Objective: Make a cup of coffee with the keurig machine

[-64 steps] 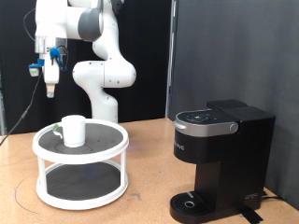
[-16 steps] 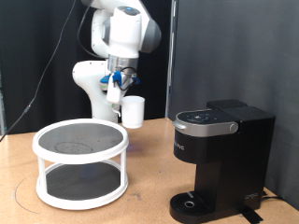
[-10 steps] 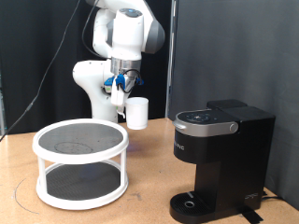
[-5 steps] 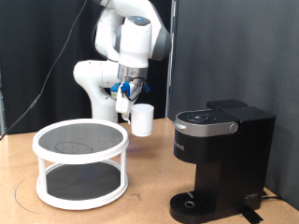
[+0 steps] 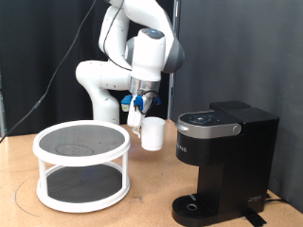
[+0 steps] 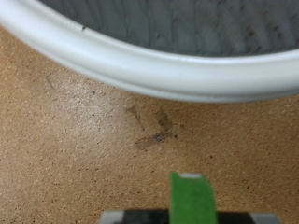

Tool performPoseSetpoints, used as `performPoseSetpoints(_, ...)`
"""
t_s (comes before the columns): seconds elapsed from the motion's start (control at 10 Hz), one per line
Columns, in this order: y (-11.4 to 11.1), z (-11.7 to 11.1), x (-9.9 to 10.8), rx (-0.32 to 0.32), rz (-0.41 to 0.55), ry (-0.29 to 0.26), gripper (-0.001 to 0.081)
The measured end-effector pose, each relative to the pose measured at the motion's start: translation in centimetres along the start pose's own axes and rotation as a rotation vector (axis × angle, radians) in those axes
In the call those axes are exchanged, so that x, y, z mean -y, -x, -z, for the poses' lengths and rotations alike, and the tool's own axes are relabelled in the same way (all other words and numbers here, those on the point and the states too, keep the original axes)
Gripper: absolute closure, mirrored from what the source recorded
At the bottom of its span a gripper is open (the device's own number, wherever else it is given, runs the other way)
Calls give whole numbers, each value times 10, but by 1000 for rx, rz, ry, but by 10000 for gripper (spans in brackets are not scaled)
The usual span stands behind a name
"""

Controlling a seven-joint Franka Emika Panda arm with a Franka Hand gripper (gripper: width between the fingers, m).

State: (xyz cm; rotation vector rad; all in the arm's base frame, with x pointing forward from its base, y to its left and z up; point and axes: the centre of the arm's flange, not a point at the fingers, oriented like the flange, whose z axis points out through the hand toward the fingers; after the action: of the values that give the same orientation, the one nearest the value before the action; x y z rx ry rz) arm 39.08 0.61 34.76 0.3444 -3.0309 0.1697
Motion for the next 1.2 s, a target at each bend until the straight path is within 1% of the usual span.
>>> performPoseSetpoints(0.4, 20, -21, -4, 4, -11, -35, 799)
performPoseSetpoints(0.6, 27, -34, -6, 25, -34, -48, 799)
performPoseSetpoints(0.9, 35, -52, -9, 57, -99, -47, 799)
performPoseSetpoints(1.0, 36, -56, -11, 66, -128, -44, 799)
performPoseSetpoints(1.2, 37, -61, -15, 75, -155, -48, 799)
